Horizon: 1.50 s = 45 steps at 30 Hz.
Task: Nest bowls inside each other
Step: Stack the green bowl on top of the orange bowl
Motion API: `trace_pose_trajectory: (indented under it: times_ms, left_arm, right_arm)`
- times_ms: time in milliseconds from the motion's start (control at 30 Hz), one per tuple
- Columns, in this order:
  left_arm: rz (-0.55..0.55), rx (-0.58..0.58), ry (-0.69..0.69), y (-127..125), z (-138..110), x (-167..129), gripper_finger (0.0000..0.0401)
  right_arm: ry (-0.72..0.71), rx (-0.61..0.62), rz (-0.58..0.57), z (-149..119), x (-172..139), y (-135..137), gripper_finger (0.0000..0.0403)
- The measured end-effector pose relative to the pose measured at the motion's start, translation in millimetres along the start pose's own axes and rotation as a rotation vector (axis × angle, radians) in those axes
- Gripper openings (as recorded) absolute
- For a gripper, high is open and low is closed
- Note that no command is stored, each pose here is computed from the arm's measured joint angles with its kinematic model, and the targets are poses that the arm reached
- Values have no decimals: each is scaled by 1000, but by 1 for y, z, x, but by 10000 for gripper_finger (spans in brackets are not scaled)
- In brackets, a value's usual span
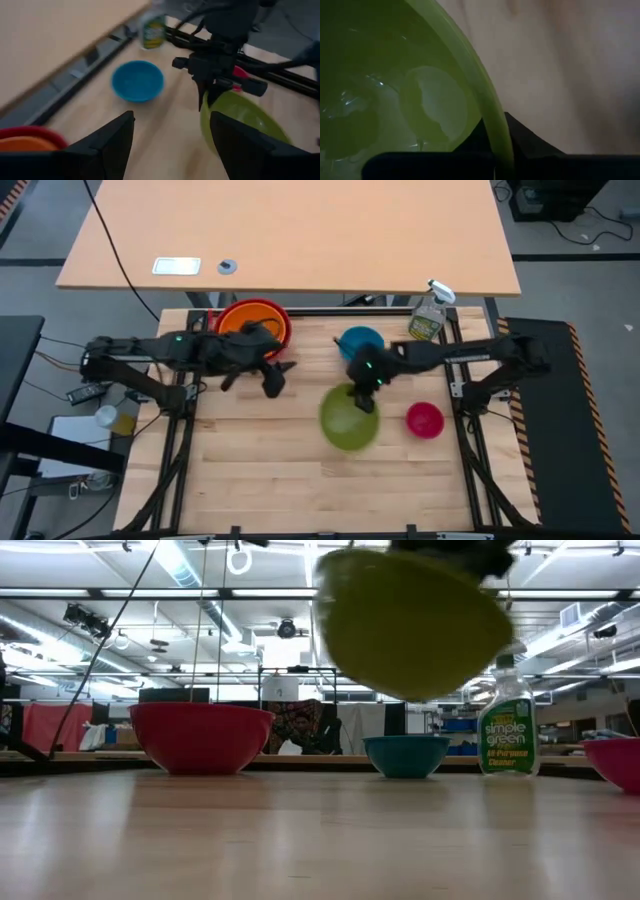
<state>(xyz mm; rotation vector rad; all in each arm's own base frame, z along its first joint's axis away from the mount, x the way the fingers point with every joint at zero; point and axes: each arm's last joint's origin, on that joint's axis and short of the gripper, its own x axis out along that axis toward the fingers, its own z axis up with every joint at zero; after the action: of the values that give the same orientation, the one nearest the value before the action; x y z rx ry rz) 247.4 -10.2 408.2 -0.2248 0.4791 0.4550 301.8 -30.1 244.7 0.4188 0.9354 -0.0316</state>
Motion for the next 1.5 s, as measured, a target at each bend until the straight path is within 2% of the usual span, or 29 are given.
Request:
trace_pose_trajectory:
  times_ms: [167, 400, 533, 700, 900, 1033, 1200, 1367, 1500]
  left_arm:
    - [60, 3, -17, 15, -1, -24, 265]
    - [107, -73, -33, 33, -4, -51, 265]
    - [131, -104, -39, 39, -6, -59, 265]
    - [133, -107, -45, 40, -6, -60, 265]
    - [146, -92, -20, 41, -8, -60, 265]
    - [179, -107, 39, 44, -15, -61, 265]
    - [320, -205, 173, 55, -33, -66, 265]
    - [531, -305, 241, 76, -42, -69, 254]
    - [615, -356, 262, 92, -38, -63, 239]
  right_arm:
    - [-76, -70, -4, 61, 13, -16, 24]
    - [-234, -97, 23, 148, 23, -36, 26]
    - [-307, -97, 31, 184, 33, -52, 26]
    - [-372, -80, 24, 216, 51, -71, 27]
    - [-457, -64, -46, 239, 74, -97, 27]
    - [-539, 25, -48, 241, 95, -119, 28]
    - [-564, 125, -69, 237, 115, -143, 28]
    - [-523, 171, -86, 235, 107, -145, 28]
    - [-535, 154, -145, 240, 80, -132, 28]
